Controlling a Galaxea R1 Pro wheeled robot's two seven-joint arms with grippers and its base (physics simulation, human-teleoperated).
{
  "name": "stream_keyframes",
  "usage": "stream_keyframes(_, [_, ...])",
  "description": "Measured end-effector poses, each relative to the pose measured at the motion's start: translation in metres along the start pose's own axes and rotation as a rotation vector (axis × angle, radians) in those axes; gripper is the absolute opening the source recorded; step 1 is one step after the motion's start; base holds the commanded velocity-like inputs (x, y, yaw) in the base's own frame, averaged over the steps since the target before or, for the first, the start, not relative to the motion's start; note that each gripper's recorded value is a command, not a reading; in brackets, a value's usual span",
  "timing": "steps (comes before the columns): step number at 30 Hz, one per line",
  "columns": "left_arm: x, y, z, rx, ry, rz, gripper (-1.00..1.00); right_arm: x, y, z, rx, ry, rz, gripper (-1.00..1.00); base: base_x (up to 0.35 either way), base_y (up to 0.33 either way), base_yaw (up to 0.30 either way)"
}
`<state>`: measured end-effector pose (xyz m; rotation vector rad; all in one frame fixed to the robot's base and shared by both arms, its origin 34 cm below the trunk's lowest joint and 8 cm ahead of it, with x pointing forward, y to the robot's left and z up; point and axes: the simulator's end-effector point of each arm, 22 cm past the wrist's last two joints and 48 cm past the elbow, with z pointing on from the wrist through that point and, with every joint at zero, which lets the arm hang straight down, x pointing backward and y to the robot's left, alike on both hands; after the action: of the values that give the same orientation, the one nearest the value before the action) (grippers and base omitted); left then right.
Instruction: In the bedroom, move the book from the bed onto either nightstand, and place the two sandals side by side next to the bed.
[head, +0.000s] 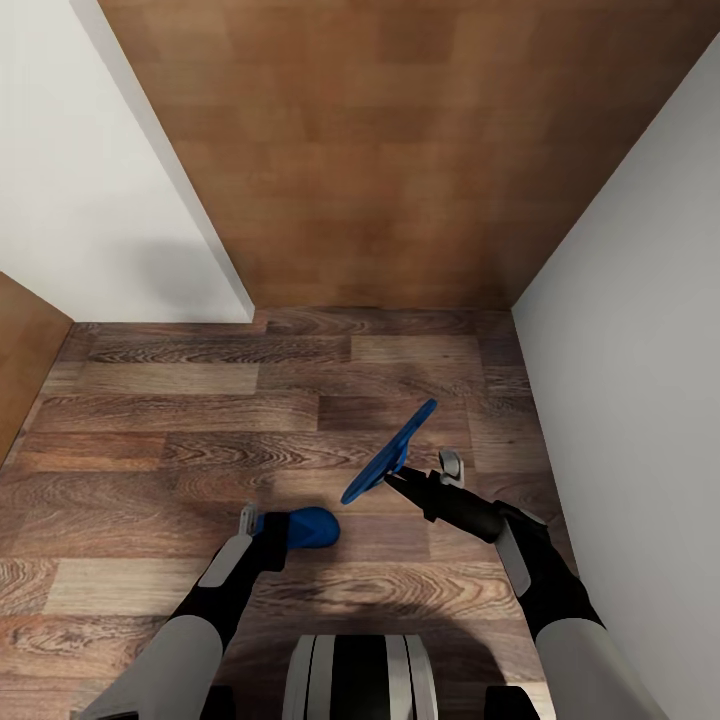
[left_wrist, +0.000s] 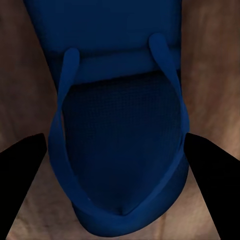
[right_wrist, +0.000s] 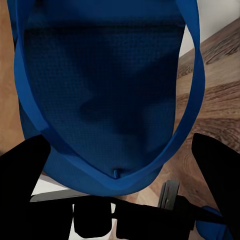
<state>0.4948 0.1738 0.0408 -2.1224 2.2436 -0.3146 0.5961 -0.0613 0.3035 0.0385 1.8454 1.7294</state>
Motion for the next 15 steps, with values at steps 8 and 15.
stream_keyframes(8, [0.0001, 0.0000, 0.0000, 0.000, -0.001, 0.000, -1.00, 0.0001, 0.0000, 0.0001, 0.000, 0.000, 0.000, -1.00, 0.000, 0.000, 0.000])
stream_keyframes(15, [0.0001, 0.0000, 0.0000, 0.000, -0.001, 0.001, -1.00, 0.0002, 0.0001, 0.0003, -0.001, 0.000, 0.000, -1.00, 0.000, 0.000, 0.000])
